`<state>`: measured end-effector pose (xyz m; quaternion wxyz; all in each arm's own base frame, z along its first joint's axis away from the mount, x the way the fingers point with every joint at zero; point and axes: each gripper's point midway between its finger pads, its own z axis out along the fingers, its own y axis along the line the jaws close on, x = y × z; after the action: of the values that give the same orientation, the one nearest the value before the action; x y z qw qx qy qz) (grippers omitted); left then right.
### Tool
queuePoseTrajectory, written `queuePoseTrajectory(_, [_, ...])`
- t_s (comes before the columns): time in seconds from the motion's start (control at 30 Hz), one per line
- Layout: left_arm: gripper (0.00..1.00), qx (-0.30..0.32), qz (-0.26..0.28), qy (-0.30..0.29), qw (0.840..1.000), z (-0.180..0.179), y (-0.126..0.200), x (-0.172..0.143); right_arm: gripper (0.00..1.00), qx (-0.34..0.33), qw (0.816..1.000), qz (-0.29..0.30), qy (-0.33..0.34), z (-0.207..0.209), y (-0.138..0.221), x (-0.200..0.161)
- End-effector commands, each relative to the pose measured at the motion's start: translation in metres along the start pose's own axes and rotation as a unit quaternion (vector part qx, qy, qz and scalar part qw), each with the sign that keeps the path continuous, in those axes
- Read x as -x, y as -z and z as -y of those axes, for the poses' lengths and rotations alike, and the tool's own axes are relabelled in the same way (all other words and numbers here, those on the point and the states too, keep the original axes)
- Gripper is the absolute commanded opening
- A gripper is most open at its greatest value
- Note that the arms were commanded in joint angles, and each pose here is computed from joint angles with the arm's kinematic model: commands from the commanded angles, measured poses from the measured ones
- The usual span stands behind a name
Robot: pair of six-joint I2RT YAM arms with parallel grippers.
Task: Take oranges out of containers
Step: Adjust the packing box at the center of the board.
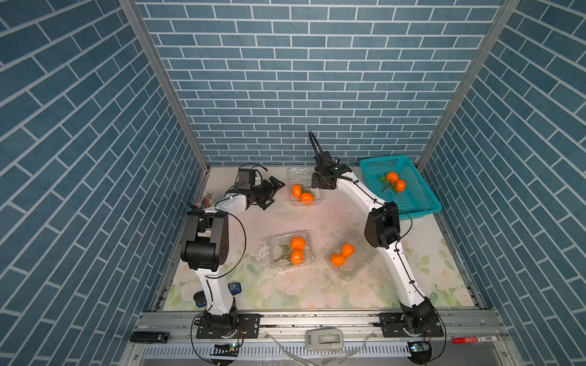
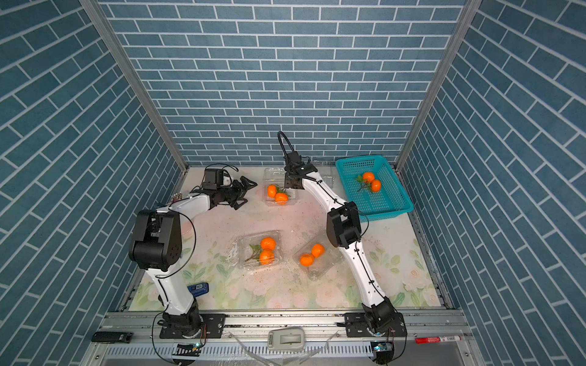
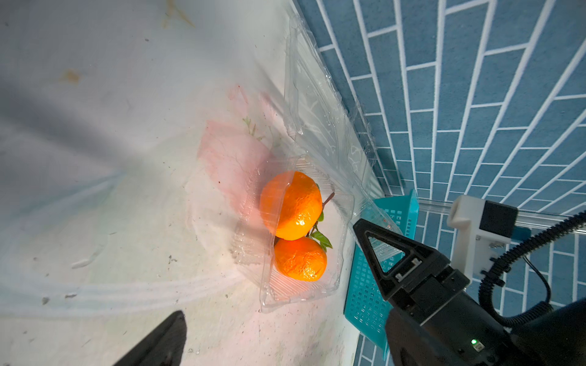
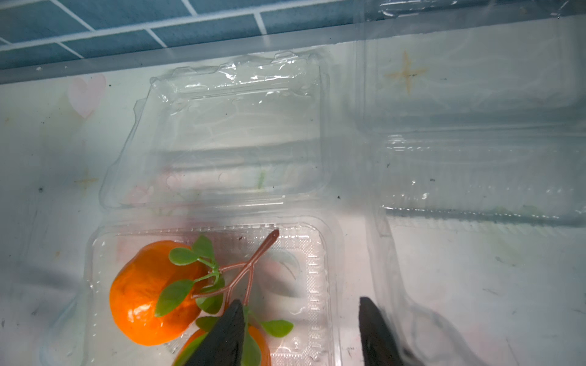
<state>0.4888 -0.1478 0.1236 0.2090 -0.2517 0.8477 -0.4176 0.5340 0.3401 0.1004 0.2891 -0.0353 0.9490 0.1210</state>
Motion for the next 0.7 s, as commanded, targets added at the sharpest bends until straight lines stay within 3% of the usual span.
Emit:
queuePoseTrajectory(0.0, [0.99,-0.007,-0.012,-0.011,1.0,0.004,-0.01,-0.004,0.64,0.058,0.997,0.017,-0.046,-0.023,0.017,0.013])
queuePoseTrajectory(0.33, [0.99,-0.005,-0.03,-0.006,1.0,-0.001,-0.023,-0.014,0.67,0.091,0.991,-0.015,-0.095,-0.037,-0.03,-0.012])
queuePoseTrajectory(0.67, [0.99,-0.014,-0.044,0.003,0.999,-0.002,-0.034,-0.019,0.66,0.064,0.995,0.044,-0.061,-0.036,0.013,0.015])
